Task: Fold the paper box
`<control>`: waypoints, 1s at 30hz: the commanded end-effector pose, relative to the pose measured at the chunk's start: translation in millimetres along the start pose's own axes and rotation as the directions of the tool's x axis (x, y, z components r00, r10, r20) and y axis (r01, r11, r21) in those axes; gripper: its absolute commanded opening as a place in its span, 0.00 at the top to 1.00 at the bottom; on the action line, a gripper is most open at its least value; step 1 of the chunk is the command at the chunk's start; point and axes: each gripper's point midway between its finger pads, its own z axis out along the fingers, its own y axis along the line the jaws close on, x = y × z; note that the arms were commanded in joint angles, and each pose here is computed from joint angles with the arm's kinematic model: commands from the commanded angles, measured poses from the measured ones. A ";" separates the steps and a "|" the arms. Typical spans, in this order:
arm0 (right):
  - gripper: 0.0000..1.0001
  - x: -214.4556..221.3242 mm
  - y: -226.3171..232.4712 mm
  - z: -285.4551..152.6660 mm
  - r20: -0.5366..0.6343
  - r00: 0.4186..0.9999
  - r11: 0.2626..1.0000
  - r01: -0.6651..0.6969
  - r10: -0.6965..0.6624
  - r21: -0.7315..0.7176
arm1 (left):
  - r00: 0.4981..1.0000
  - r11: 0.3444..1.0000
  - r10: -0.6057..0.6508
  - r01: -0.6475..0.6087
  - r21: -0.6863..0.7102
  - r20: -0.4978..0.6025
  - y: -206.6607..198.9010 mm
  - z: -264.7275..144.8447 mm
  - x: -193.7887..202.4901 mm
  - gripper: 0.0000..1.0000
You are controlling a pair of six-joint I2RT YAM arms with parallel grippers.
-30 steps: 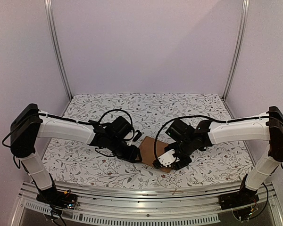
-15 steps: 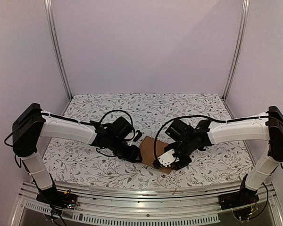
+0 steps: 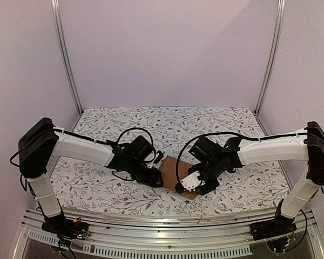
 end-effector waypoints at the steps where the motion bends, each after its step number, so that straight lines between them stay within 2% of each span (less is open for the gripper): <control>1: 0.36 16.5 20.2 15.2 -0.067 0.997 0.995 -0.030 0.024 -0.094 | 1.000 0.999 -0.004 0.003 -0.032 -0.020 13.4 10.5 3.3 0.51; 8: 0.41 15.6 15.1 14.9 -0.072 0.997 0.996 -0.046 0.041 -0.080 | 1.000 1.000 0.002 -0.002 -0.005 0.014 2.9 -4.8 -6.8 0.51; 21: 0.42 14.3 13.3 14.0 -0.074 0.995 0.993 -0.077 0.070 -0.088 | 0.997 0.997 0.009 -0.015 0.074 0.083 -23.7 -36.2 -28.1 0.51; 30: 0.42 17.2 14.8 15.7 -0.087 0.994 0.994 -0.068 0.060 -0.091 | 0.999 0.999 0.001 -0.004 0.052 0.047 -13.6 -21.1 -17.6 0.51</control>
